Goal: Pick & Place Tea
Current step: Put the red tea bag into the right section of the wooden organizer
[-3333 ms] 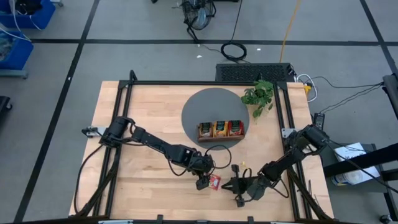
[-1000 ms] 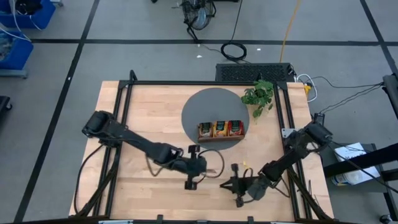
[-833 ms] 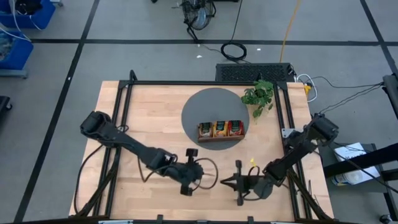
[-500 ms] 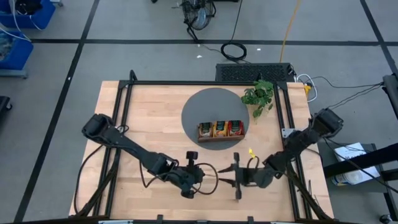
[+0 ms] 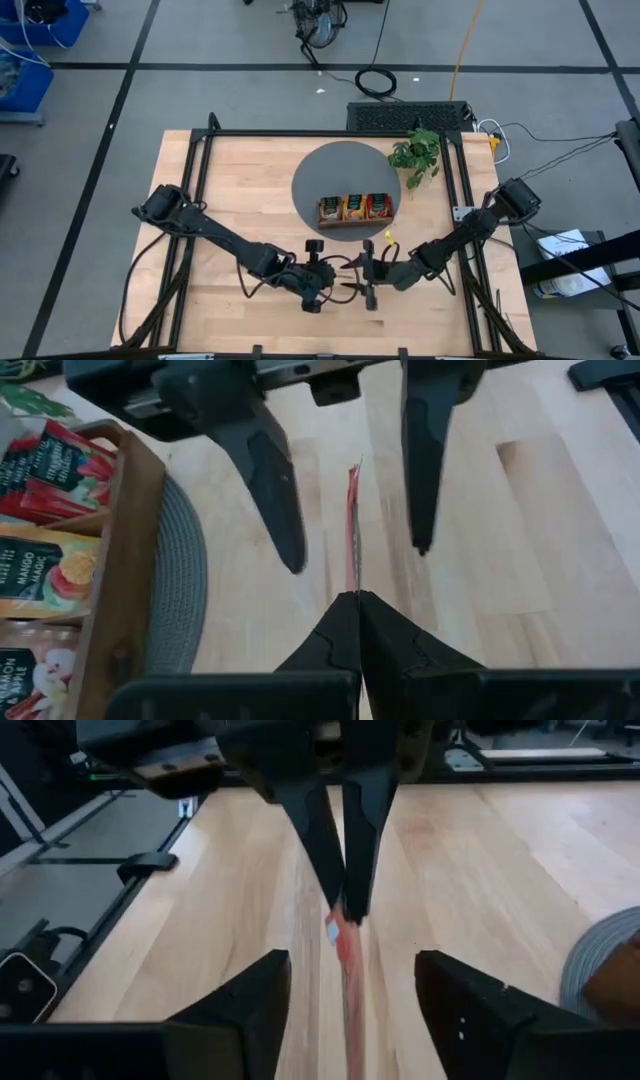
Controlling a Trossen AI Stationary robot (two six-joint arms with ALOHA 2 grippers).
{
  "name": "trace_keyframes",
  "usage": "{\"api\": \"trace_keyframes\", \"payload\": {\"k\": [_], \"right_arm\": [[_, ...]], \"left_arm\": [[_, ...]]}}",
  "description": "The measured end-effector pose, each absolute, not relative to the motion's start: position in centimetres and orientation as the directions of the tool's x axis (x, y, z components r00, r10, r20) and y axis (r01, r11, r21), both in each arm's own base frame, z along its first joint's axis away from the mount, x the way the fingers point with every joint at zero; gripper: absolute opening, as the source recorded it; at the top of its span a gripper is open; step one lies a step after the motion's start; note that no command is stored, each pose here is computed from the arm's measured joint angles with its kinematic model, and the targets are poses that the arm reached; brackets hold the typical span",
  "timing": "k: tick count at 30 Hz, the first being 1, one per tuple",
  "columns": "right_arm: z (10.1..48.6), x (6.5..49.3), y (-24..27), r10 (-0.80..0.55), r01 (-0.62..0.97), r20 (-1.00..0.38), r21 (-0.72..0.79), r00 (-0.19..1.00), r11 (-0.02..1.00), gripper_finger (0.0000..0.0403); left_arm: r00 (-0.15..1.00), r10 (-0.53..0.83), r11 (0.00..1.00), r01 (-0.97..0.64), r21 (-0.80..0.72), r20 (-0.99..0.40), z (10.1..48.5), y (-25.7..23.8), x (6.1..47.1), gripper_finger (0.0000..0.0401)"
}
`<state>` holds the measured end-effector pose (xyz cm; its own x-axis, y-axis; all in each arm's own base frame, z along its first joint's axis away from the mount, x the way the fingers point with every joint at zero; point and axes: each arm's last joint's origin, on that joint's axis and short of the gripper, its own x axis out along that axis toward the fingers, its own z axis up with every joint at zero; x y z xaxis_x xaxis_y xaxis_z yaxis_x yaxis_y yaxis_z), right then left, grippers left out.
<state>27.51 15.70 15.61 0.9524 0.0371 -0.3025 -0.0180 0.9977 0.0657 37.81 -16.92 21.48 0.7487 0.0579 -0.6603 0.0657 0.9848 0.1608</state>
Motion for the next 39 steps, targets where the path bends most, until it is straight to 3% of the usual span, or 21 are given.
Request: {"api": "trace_keyframes", "payload": {"k": [5,13,21,33,39], "right_arm": [[16.0,27.6,15.8,0.046,-0.029,-0.269,0.065,0.962,0.997,0.0141],[15.9,27.6,15.9,0.066,-0.058,-0.281,0.035,0.957,0.998,0.0009],[15.8,27.5,15.9,0.066,-0.064,-0.296,0.018,0.953,0.998,0.0003],[15.4,27.1,16.3,0.082,-0.089,-0.329,-0.006,0.941,0.996,0.0001],[15.5,27.0,16.5,0.09,-0.102,-0.322,-0.02,0.942,0.995,0.0001]], "left_arm": [[0.75,0.056,0.985,0.065,0.158,-0.659,21.5,-16.9,37.8,0.0003],[0.754,0.053,0.986,0.063,0.153,-0.655,21.5,-16.9,37.9,0.0003],[0.764,0.046,0.986,0.07,0.153,-0.644,21.7,-16.9,38.0,0.0013],[0.752,0.044,0.977,0.105,0.185,-0.657,21.9,-17.3,37.4,0.0121],[0.767,-0.047,0.978,0.165,0.126,-0.639,23.8,-17.8,36.5,0.0158]]}}
